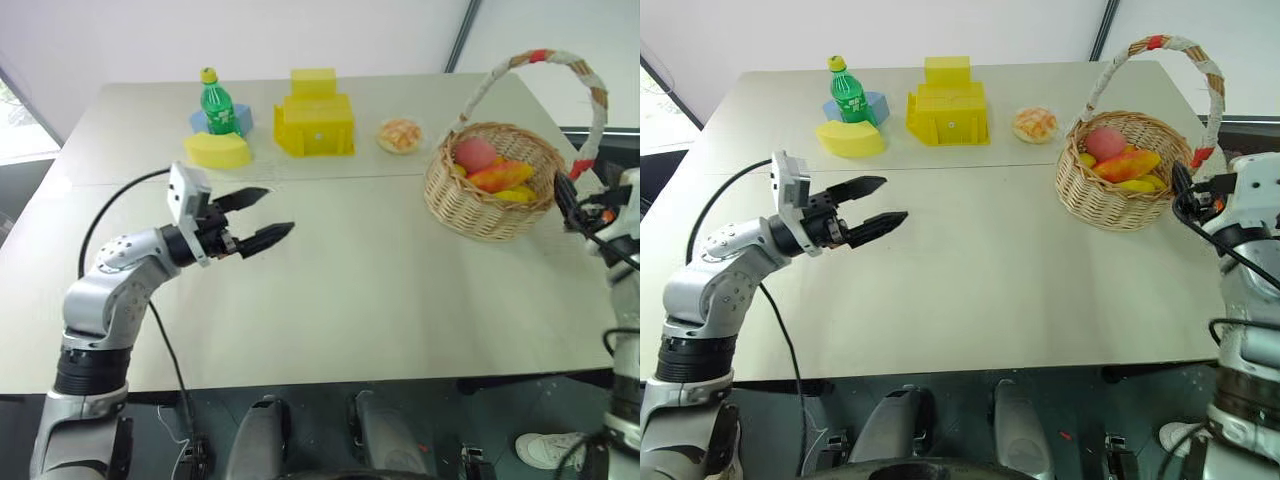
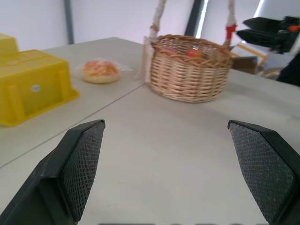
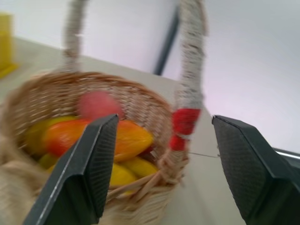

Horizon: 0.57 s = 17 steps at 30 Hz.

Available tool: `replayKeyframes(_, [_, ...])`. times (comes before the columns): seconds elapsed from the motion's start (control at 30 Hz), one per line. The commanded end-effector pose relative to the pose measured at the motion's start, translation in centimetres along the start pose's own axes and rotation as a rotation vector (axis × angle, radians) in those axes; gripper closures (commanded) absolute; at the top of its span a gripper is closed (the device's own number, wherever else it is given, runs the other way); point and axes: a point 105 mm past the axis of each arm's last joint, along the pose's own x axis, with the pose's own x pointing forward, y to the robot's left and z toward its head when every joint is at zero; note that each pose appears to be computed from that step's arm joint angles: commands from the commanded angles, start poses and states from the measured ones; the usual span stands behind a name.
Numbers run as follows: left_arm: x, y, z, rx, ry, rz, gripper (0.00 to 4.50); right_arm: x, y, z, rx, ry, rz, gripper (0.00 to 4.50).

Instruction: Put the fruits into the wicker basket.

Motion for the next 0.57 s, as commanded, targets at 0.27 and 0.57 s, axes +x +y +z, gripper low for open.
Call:
replayKeyframes(0.27, [-5.7, 3.4, -3.6, 0.017, 0.073, 0.336, 0.00, 1.1, 12.2, -1.0, 0.089, 0.002, 0.551, 1.20])
replayKeyframes(0.57, [-7.4, 3.2, -4.9, -0.021, 0.065, 0.411, 0.00, 2.6, 12.4, -1.5, 0.105, -0.014, 0.550, 1.20])
